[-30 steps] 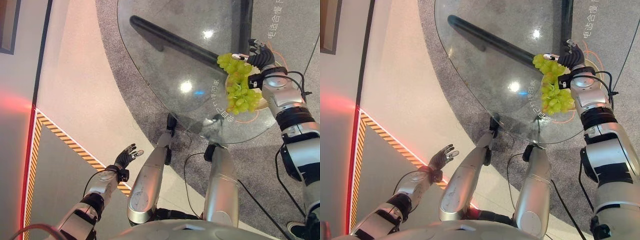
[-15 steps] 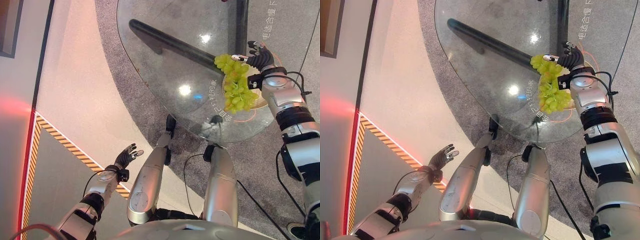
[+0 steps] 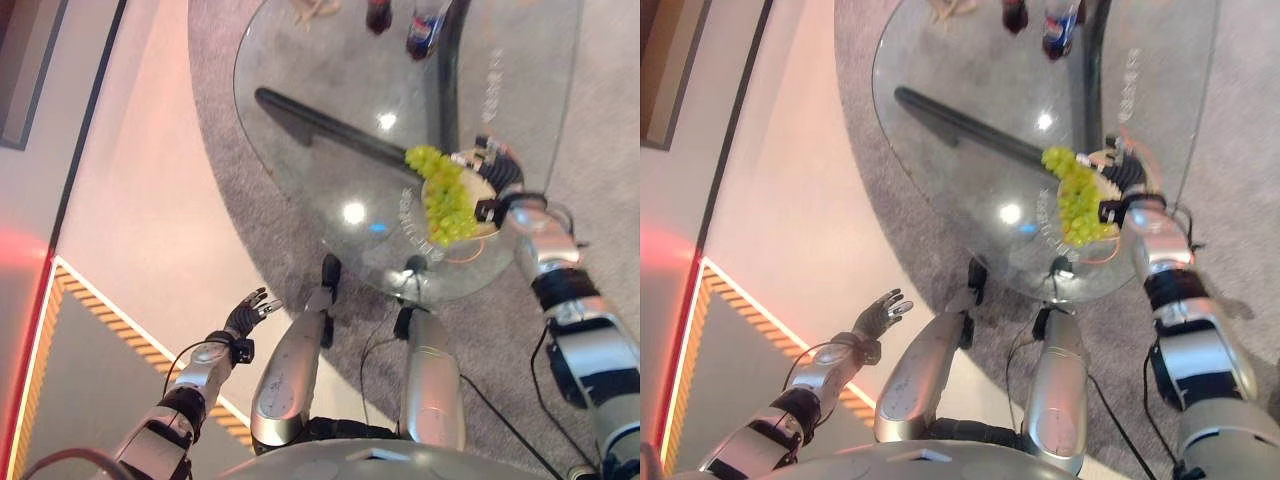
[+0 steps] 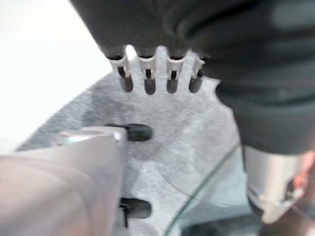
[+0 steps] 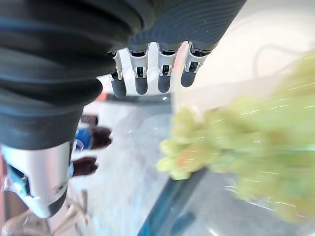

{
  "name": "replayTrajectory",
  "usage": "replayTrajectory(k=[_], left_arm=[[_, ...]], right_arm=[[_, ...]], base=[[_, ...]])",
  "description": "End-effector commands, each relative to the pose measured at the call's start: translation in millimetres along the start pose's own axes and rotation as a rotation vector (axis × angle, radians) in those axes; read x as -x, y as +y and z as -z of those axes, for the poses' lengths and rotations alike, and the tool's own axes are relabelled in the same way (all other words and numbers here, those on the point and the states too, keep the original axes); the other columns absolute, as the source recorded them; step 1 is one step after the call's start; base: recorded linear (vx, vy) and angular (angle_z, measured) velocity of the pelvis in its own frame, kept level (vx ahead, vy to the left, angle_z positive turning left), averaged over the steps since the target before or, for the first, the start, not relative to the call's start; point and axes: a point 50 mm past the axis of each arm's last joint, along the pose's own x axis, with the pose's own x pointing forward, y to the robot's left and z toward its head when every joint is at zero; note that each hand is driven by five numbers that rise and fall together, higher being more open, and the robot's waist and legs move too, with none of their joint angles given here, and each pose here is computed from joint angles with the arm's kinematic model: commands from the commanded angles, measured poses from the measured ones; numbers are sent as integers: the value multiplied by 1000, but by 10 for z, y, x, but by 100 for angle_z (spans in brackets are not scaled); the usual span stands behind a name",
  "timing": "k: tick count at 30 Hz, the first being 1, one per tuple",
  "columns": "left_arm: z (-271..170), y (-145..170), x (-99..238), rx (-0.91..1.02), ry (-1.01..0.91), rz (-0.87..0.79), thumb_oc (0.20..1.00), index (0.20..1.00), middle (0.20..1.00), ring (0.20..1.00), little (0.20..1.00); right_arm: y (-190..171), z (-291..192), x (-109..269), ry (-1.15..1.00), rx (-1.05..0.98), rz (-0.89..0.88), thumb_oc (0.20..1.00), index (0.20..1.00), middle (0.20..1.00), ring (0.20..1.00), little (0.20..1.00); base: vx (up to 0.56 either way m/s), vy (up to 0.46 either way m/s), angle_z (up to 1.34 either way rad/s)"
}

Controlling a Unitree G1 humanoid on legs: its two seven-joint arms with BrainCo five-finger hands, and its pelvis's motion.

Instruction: Pick up fruits into the plate

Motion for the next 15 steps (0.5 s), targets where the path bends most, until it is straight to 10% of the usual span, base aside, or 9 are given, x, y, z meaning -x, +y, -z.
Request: replayTrajectory(k=[1, 15], left_arm=[[249, 239, 148, -24, 82, -85, 1000, 1000, 1000, 1000, 1000], [888, 281, 453, 36, 316, -100, 1000, 1000, 1000, 1000, 1000]], right_arm=[[-2, 108, 125, -47, -61, -13, 1000, 1000, 1000, 1000, 1000], [88, 1851, 1219, 486, -275, 14, 1000, 1000, 1000, 1000, 1000]], base=[[61, -6, -4], [111, -2, -2]])
